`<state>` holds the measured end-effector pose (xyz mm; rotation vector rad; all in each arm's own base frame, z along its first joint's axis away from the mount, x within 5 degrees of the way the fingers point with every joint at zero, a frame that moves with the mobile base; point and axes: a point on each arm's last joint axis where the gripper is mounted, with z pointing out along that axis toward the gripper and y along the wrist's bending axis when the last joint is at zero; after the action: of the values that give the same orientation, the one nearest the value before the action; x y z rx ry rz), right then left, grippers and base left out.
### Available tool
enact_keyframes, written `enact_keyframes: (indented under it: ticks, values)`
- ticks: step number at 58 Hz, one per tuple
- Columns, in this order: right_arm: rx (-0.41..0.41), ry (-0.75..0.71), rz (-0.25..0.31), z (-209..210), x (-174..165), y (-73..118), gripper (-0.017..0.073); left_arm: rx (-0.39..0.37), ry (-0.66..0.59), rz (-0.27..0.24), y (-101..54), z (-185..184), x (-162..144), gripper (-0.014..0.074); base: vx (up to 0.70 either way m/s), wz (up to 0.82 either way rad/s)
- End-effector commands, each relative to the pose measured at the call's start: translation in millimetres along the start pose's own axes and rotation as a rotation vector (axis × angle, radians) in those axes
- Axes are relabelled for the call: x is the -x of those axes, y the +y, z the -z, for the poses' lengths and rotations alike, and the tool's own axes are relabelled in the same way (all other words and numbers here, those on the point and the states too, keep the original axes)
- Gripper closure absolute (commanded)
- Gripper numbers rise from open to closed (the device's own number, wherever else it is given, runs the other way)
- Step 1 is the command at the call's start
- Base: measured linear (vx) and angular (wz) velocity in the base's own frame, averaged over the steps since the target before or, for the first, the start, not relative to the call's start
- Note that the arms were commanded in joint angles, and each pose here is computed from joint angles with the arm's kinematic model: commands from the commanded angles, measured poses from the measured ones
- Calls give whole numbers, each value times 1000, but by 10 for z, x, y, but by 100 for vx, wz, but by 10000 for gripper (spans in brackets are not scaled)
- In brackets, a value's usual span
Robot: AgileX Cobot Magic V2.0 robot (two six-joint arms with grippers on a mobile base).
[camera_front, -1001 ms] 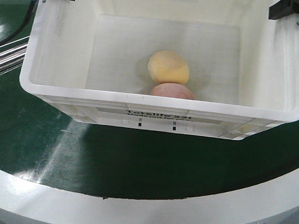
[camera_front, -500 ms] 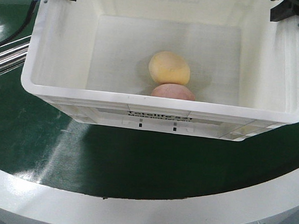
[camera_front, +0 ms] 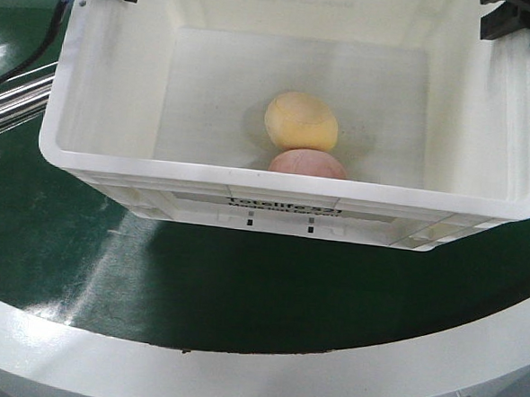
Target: Place moving items into box and shelve
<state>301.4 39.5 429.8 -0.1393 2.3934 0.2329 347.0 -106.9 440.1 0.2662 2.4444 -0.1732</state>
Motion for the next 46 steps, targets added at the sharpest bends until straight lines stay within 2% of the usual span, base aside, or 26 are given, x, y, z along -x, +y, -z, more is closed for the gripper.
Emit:
enact_keyframes:
  ticks: [1, 46]
  values:
    - [-29, -211, 34, 357, 160, 15, 564, 16, -212, -14, 11, 416, 126, 594, 0, 0]
    - [-29, -211, 34, 357, 160, 15, 564, 16, -213, -14, 11, 416, 127, 594, 0, 0]
